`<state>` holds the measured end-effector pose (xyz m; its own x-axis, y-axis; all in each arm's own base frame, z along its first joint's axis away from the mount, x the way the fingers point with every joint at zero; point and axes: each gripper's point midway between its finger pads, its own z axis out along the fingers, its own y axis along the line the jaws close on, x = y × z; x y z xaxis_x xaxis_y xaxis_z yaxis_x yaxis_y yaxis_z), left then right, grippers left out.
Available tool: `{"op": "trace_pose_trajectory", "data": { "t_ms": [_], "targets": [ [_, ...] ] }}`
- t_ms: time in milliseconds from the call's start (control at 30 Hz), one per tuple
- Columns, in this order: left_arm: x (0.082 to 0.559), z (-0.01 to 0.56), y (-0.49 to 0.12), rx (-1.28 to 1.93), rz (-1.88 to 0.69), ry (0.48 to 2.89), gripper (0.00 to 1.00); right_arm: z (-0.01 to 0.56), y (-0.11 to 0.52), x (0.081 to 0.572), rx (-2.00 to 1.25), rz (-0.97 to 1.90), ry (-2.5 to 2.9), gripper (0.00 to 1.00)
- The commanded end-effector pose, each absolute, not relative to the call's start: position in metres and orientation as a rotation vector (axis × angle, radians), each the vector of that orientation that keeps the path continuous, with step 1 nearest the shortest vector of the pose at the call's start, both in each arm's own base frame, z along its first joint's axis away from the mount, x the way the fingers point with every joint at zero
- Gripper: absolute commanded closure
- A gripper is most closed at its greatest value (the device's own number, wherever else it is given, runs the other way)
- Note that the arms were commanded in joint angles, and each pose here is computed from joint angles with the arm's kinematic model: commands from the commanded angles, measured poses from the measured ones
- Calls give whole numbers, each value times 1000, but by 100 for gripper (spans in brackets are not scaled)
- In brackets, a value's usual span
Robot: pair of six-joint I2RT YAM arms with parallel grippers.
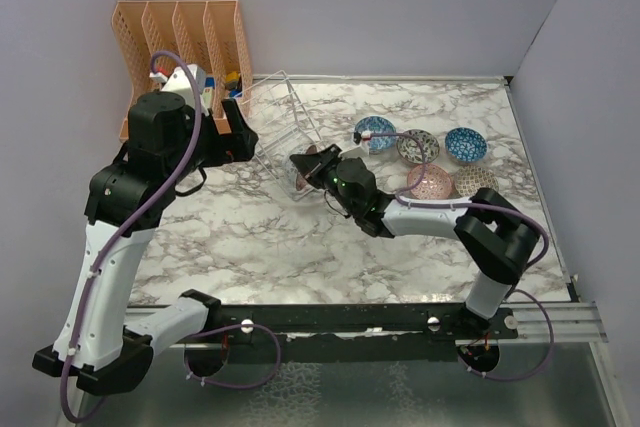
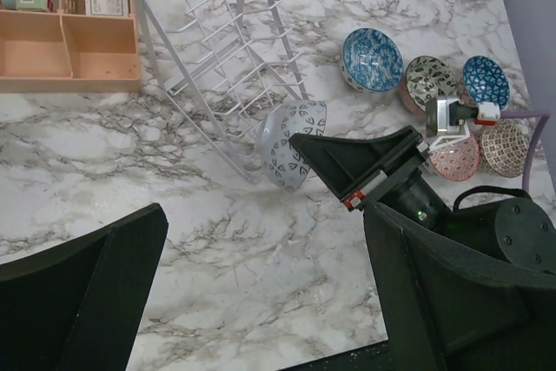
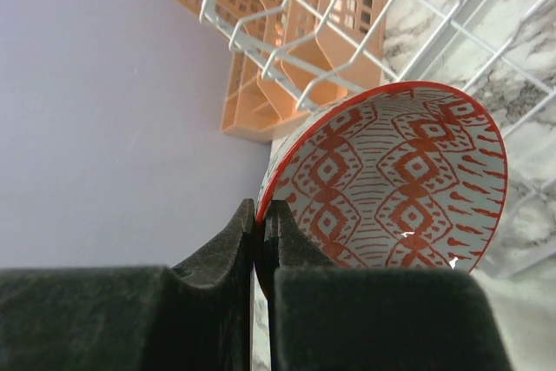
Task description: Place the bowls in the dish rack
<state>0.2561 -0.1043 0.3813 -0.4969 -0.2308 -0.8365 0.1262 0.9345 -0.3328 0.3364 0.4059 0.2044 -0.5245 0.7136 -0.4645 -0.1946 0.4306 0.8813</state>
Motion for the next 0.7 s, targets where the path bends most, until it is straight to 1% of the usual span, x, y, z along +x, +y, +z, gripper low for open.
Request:
{"op": "trace_pose_trajectory", "data": {
  "t_ms": [0,233,533,667],
  "targets": [
    [240,372,-109,-46,-482,2083,1,277,395,364,634,1394,1402,99],
    [233,363,-117,-20,-533,2113,1,264,386,373,769,1467,1256,99],
    [225,352,-120,7,-552,2153,1,247,364,382,892,1447,1082,99],
    [223,349,-122,23,-553,2163,1,230,358,384,936,1439,1057,99]
  ]
}}
